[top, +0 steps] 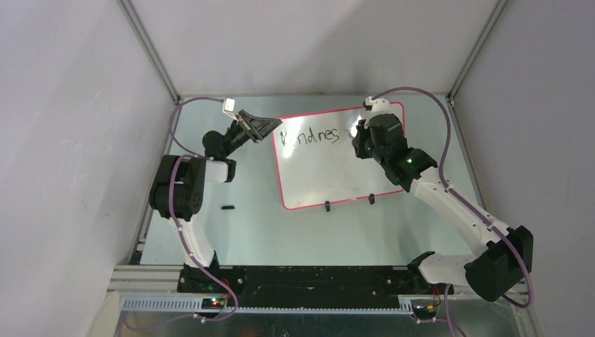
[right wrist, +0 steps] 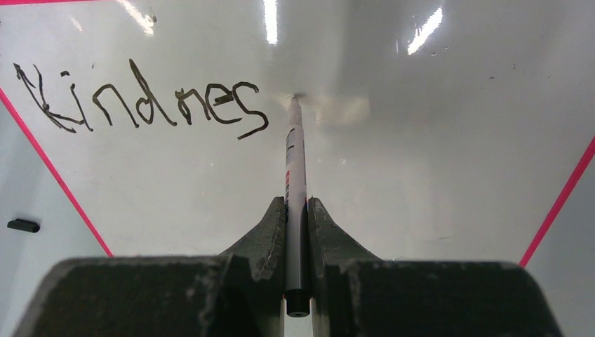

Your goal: Write a sentence on the whiteboard

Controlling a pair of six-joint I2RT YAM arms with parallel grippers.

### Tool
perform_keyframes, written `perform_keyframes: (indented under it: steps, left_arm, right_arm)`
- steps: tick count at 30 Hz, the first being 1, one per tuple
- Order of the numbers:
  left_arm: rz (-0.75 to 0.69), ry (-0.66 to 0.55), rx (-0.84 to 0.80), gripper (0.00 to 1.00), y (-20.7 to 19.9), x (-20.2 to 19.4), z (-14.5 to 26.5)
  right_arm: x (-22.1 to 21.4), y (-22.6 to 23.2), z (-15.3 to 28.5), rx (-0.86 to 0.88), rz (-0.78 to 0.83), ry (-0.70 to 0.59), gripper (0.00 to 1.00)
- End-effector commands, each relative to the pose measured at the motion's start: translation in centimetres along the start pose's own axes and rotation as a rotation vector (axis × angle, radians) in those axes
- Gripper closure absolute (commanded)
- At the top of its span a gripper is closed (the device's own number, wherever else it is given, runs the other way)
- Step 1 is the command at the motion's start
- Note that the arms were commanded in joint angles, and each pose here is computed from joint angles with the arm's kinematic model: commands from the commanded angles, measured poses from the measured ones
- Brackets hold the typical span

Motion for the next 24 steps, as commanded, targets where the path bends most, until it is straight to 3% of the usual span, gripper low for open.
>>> perform_keyframes:
  steps: [1, 24]
  left_arm:
    - [-0.132, -0.026, -0.057, 1.00, -1.11, 1.22, -0.43]
    - [-0.134, -0.025, -0.057, 1.00, -1.15, 1.23, -0.36]
  right_arm:
    - [0.84, 0.05, -0.50, -0.011, -0.023, -0.043, 1.00]
    - [1.28, 0.87, -1.06, 0.009, -0.016, -0.065, 1.00]
Point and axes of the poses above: each gripper's point midway between its finger pads, its own z axis back along the fingers, its own y axis along the line the jaws close on, x = y × z, the point moved 6 cm from there along z, back along the fingers, and after that the axes turned 10 degrees about -z, right-handed, at the moved point
